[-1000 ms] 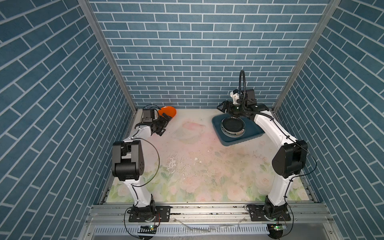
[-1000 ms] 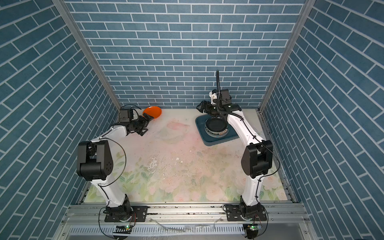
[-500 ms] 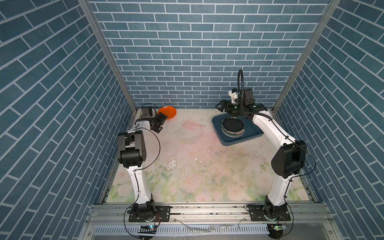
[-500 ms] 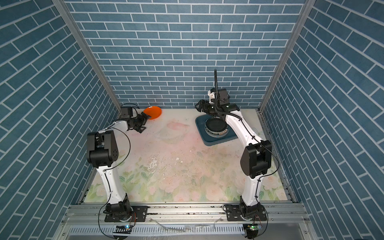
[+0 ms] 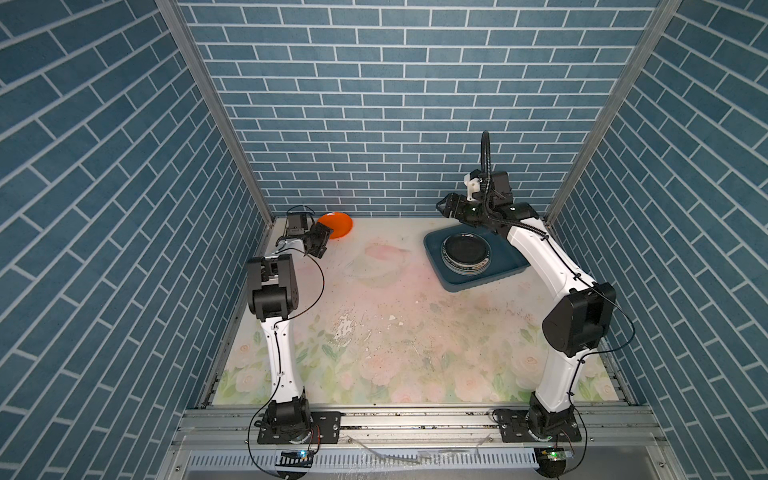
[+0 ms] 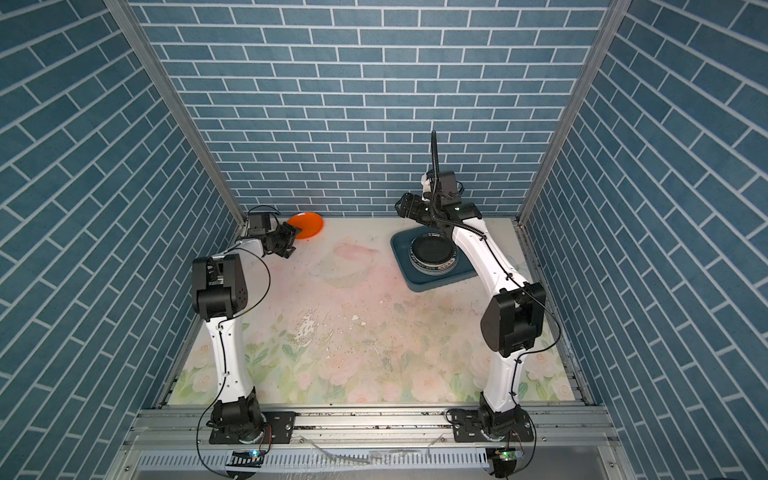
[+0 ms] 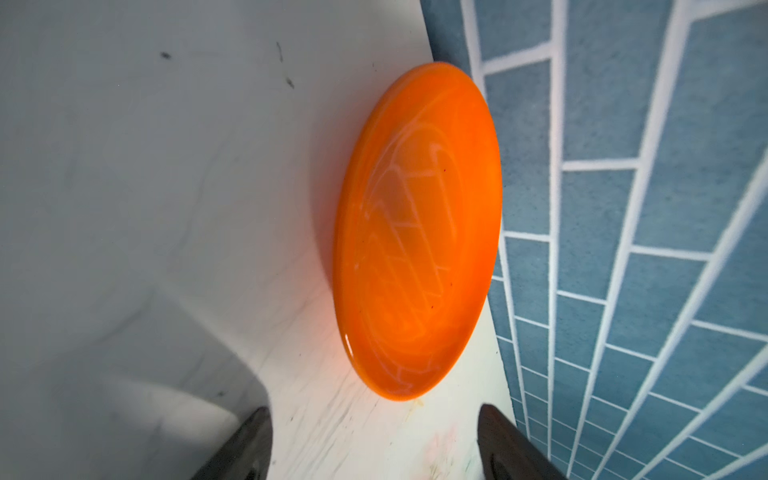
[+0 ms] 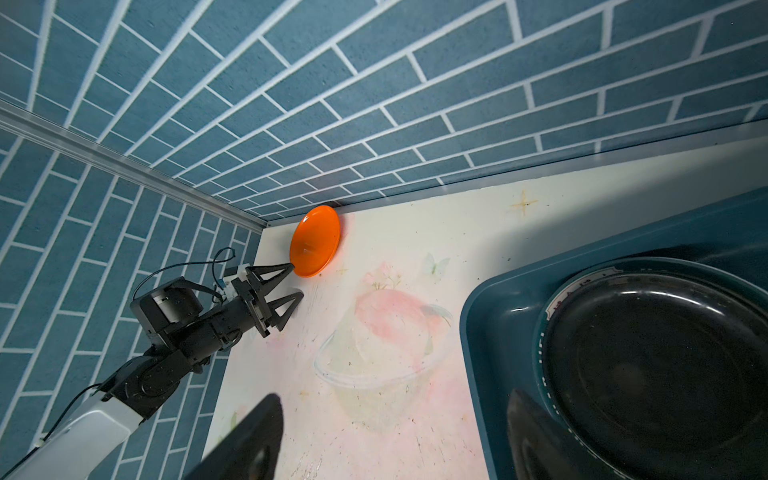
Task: Place the plates into the plastic bin on the countertop
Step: 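Grasp the orange plate's rim with the left gripper and lift it upright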
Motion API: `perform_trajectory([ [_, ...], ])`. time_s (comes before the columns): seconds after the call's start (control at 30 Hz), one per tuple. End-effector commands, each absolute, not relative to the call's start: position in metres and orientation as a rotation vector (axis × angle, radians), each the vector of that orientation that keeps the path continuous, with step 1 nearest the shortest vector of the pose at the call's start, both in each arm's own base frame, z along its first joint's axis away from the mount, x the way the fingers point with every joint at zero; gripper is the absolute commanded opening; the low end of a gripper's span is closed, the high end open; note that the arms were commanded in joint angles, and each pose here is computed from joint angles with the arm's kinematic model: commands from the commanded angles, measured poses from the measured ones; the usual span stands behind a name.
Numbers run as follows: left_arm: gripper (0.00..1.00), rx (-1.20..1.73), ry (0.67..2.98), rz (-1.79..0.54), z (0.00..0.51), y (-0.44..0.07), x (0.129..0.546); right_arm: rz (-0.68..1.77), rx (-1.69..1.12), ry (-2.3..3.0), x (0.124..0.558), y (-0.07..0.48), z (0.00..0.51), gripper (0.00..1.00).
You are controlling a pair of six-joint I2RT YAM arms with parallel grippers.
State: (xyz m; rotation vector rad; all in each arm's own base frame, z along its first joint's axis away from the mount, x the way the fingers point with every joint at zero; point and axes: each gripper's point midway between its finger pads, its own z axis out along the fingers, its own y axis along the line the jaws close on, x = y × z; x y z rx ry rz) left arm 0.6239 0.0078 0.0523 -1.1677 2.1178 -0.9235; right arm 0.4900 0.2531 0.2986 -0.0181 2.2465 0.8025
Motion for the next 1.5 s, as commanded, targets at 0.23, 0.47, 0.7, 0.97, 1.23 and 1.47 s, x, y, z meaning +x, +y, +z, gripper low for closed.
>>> perform_trajectory([
  [0.23,0.68,-1.292,2.059,-0.923,0.020,0.017,0.641,0.742,0.051,2.310,0.501,0.251,0.284,0.84],
  [0.47,0.50,-1.378,2.063,-0.863,0.001,0.024,0.635,0.715,0.090,2.314,0.504,0.247,0.282,0.84],
  [0.7,0.31,-1.427,2.048,-0.866,-0.011,0.024,0.635,0.688,0.118,2.314,0.505,0.242,0.282,0.83],
  [0.97,0.16,-1.443,2.024,-0.881,-0.010,0.025,0.637,0.653,0.141,2.313,0.506,0.236,0.282,0.83],
  [1.23,0.07,-1.419,2.008,-0.906,0.005,0.023,0.639,0.648,0.143,2.317,0.505,0.236,0.281,0.83],
  [1.47,0.04,-1.398,1.997,-0.920,0.026,0.019,0.632,0.671,0.127,2.298,0.503,0.238,0.283,0.83],
])
